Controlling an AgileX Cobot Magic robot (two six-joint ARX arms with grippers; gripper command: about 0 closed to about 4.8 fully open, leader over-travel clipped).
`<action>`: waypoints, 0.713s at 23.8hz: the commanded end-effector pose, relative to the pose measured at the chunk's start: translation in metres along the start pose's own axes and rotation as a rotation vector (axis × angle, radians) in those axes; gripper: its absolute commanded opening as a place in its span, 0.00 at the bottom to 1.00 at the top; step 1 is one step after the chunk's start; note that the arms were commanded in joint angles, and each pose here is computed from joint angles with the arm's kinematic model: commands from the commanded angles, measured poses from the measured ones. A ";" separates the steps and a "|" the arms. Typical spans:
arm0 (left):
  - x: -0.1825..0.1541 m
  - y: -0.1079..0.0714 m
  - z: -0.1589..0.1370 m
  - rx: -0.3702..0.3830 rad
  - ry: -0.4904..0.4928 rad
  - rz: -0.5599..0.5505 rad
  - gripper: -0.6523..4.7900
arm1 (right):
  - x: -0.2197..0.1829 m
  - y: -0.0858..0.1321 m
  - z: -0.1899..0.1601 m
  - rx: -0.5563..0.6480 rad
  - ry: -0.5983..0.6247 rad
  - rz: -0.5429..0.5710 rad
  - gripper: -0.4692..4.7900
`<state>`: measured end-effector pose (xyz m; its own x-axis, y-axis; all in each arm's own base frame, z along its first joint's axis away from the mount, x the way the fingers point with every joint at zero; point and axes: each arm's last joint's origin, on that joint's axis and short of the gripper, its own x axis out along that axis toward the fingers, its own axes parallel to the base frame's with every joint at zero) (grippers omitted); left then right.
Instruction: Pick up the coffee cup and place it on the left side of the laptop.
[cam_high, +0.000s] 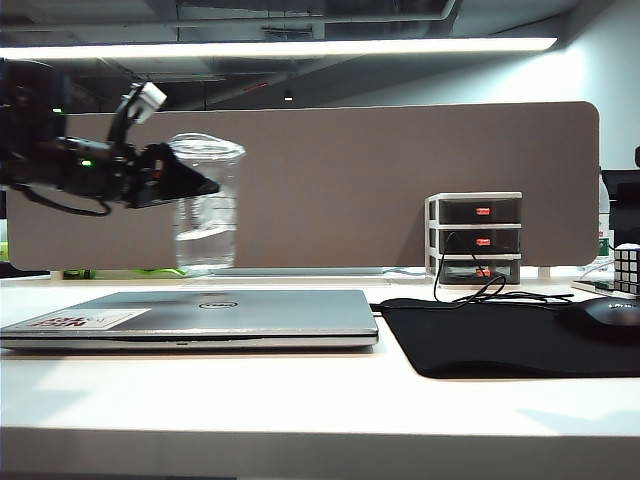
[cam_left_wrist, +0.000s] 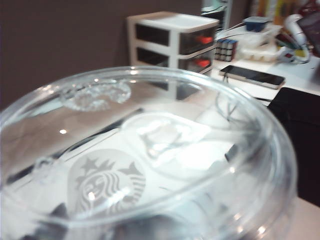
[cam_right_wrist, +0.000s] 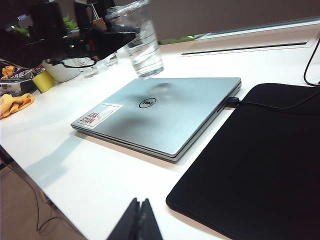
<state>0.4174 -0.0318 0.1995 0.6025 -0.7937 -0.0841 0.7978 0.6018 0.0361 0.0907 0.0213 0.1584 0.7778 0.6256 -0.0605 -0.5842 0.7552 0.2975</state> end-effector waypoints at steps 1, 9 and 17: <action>-0.020 -0.005 0.005 0.020 -0.013 0.050 0.79 | 0.000 0.000 -0.001 0.000 -0.003 0.006 0.09; -0.061 -0.015 -0.001 0.019 -0.007 0.181 0.79 | 0.000 0.000 -0.001 -0.001 -0.002 0.007 0.09; -0.090 -0.019 0.005 0.022 -0.004 0.305 0.79 | 0.000 0.000 -0.001 0.000 -0.003 0.008 0.09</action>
<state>0.3511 0.0236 0.2050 0.7948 -0.6001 -0.0905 0.6056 0.7941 0.0518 0.0906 0.0214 0.1584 0.7759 0.6279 -0.0604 -0.5865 0.7533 0.2977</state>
